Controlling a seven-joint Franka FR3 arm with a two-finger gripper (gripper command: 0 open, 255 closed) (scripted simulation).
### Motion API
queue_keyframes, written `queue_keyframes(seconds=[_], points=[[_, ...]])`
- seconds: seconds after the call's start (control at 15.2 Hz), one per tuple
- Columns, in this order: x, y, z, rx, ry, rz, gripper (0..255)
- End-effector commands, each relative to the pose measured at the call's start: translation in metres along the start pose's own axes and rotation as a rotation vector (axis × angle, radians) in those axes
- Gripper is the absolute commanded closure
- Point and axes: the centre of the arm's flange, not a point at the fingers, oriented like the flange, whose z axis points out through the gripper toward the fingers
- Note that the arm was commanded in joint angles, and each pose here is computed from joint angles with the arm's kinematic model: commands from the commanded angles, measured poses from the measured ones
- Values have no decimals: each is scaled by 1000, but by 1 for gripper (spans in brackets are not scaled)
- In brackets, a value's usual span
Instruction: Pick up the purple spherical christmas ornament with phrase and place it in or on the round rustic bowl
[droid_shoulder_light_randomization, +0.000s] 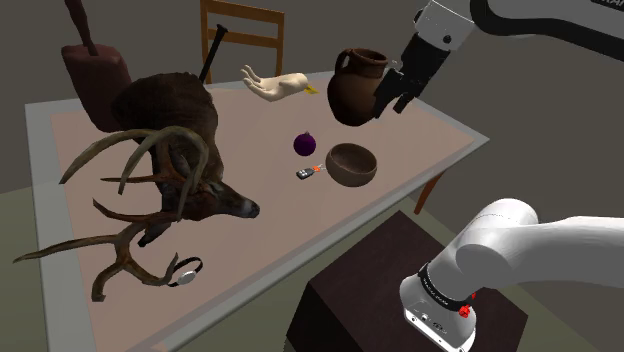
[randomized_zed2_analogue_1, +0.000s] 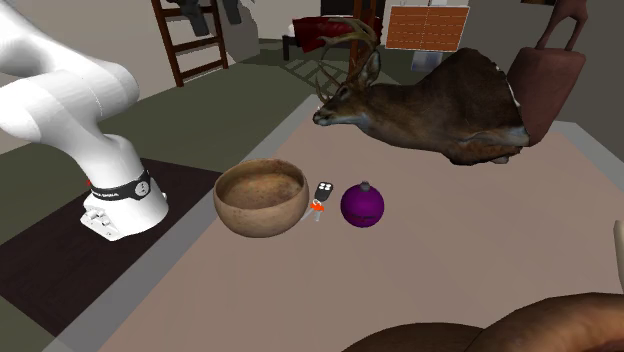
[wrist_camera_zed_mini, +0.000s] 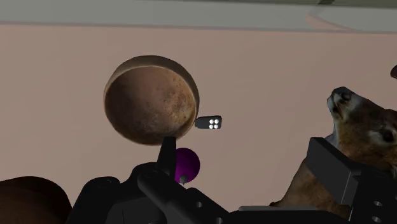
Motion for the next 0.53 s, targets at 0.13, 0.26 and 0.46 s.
queue_keyframes(seconds=[0.13, 0.26, 0.46], points=[[20, -13, 18, -42, -10, 29, 0], [40, -24, 37, -84, -20, 58, 0], [71, -38, 66, -147, -34, 101, 0]])
